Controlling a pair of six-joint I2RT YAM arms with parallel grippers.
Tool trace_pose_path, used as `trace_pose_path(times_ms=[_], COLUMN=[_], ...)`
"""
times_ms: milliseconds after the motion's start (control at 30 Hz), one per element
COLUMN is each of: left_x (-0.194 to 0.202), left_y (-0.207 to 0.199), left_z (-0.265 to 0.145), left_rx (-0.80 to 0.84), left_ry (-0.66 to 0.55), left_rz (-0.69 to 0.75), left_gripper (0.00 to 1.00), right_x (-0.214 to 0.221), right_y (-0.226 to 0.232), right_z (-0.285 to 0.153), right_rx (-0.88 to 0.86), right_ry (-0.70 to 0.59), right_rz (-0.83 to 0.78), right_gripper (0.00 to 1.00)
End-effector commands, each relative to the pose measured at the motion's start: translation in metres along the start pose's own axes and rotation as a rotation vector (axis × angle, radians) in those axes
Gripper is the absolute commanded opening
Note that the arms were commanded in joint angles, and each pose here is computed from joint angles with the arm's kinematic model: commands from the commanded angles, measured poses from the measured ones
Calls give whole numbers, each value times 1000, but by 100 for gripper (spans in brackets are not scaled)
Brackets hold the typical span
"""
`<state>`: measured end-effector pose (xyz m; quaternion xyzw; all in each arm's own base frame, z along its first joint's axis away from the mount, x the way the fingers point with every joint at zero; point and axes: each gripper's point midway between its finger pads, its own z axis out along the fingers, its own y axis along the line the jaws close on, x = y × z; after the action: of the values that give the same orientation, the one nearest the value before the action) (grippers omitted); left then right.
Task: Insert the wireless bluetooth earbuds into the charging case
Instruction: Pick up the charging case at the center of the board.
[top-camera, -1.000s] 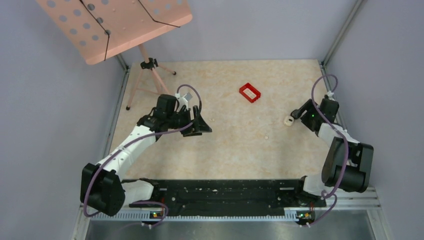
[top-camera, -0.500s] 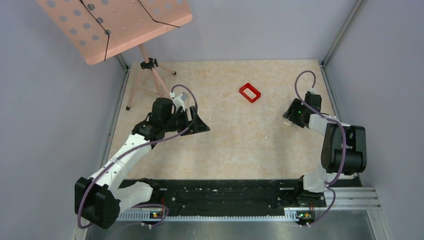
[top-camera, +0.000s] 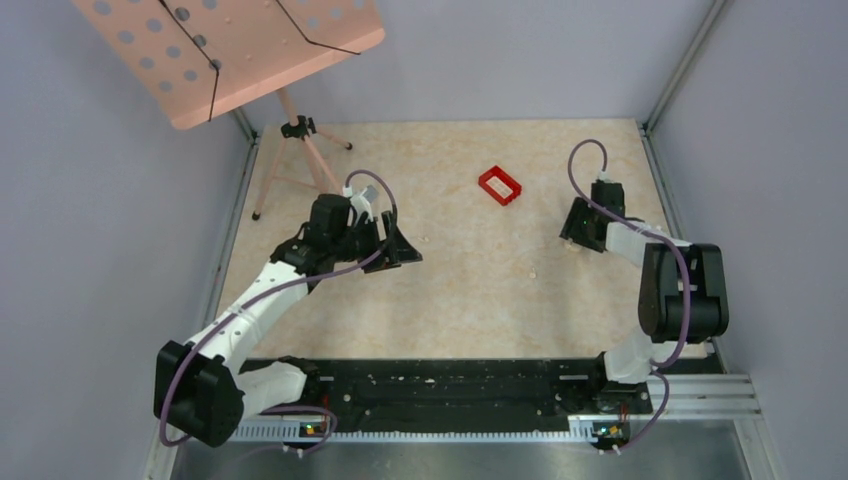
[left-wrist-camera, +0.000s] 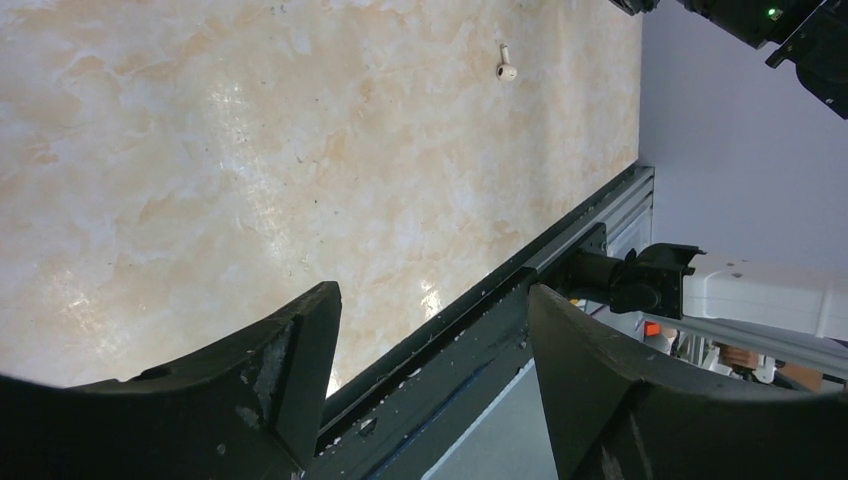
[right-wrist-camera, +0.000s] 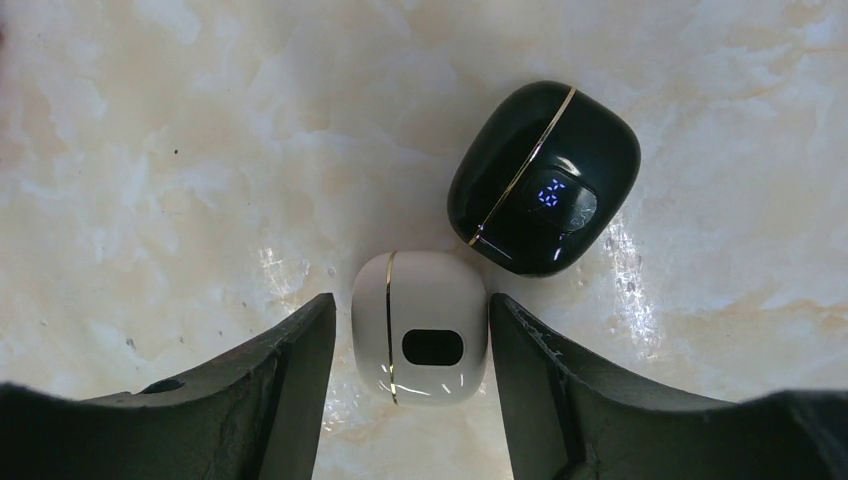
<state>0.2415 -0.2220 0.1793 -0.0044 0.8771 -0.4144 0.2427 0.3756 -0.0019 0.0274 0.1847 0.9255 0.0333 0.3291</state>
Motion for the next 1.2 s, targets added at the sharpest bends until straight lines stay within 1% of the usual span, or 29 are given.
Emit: trace_pose_path(times_ms=[0,100,133,233,267,300,367,433,500,667,733,900,1000,1167], left_x=[-3,-4,-4,-5,-6,-7,-10,-13,-13,-3,-6,-19,-19,-14], left_y=[-1,-2,-2,0,1,1,6,13,15,10,9,-5,-11,-9], left_z=[7,7,6,6,6,5,5,4,5,7,7,6,8,19], left_rx=[17,19,17,6,1,-3,-28,-71,-83,-51,-41,39,84,115], left_ry=[-8,-13,-15,-22,-29,-36,-62,-84,-81,4,-11,-63,-58,-24], left_rz=[-30,-29,-29,-32,-33,-32,-31,-47,-53,-30,-47,-107,-127,-192], left_gripper=[74,74,74,74,74,74,75,81,82,77,74,71,74,76], right_x=[3,5,5,9,10,9,7,2,-1,18,32,68,80,93], right_y=[-2,-4,-5,7,11,15,29,50,71,145,176,237,258,271], right_z=[-5,-5,-5,-6,-7,-10,-19,-34,-51,-93,-108,-145,-166,-187], right_rx=[25,38,39,18,4,-12,-67,-149,-222,-470,-569,-768,-876,-954], right_ry=[25,29,31,36,38,37,28,7,-17,-23,-7,43,56,69], right_rz=[-56,-59,-61,-87,-89,-88,-85,-85,-89,-142,-172,-225,-220,-233], right_gripper=[58,55,51,30,27,26,25,24,23,23,23,23,23,23])
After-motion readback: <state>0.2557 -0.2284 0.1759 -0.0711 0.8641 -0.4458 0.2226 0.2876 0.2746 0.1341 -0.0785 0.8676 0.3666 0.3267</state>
